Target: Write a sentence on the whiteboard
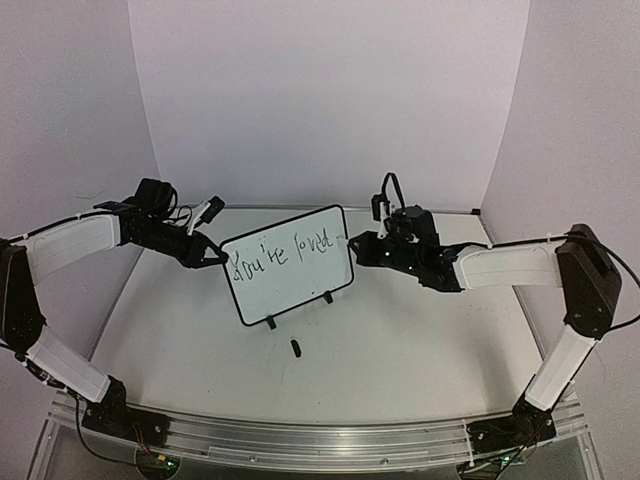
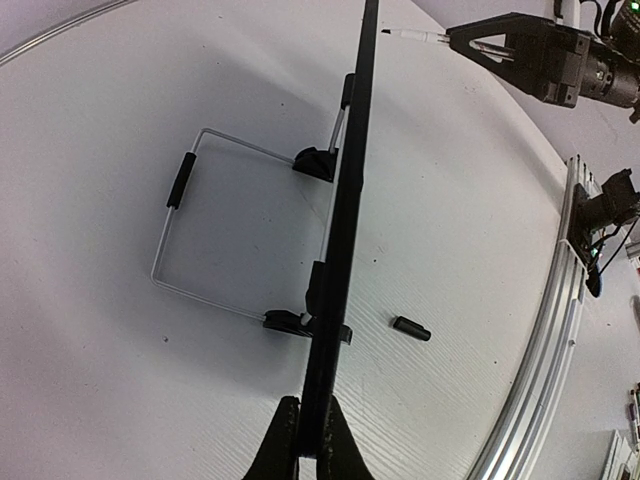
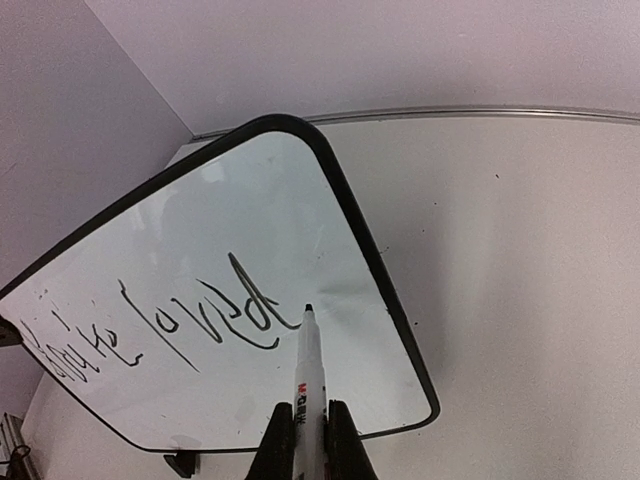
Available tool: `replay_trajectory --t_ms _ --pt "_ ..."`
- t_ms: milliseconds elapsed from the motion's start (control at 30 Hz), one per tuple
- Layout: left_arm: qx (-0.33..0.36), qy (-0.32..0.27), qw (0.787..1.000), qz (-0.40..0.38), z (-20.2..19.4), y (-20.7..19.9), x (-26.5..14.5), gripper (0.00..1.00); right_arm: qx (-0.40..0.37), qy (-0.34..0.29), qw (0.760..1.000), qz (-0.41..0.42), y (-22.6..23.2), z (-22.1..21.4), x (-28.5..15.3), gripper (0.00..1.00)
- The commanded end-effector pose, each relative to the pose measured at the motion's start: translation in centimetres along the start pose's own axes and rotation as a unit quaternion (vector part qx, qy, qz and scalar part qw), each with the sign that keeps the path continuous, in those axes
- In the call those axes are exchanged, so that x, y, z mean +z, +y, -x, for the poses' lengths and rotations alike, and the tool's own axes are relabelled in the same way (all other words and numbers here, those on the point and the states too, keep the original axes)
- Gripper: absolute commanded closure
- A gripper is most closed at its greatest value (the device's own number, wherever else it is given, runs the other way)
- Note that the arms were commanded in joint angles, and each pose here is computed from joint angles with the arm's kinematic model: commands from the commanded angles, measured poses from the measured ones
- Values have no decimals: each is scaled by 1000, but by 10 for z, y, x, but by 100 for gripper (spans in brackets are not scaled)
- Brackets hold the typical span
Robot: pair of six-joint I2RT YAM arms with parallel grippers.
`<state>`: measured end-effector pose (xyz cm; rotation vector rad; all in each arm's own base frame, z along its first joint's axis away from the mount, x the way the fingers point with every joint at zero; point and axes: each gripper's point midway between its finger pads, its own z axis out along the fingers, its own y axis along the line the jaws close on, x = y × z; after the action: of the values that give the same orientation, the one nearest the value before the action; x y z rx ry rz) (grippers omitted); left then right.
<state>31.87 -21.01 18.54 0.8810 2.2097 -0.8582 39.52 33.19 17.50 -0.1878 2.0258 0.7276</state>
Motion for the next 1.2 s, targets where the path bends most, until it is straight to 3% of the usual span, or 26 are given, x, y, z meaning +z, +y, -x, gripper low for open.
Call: replay_trajectory --t_ms 0,867,1167 --pt "8 18 999 35 -3 13 2 100 -3 -19 1000 3 3 14 7 100" --pt "7 20 999 33 -4 13 3 100 6 6 1000 -29 -17 -9 14 100" --pt "8 19 999 34 -3 13 3 100 5 8 1000 2 -5 -7 8 100"
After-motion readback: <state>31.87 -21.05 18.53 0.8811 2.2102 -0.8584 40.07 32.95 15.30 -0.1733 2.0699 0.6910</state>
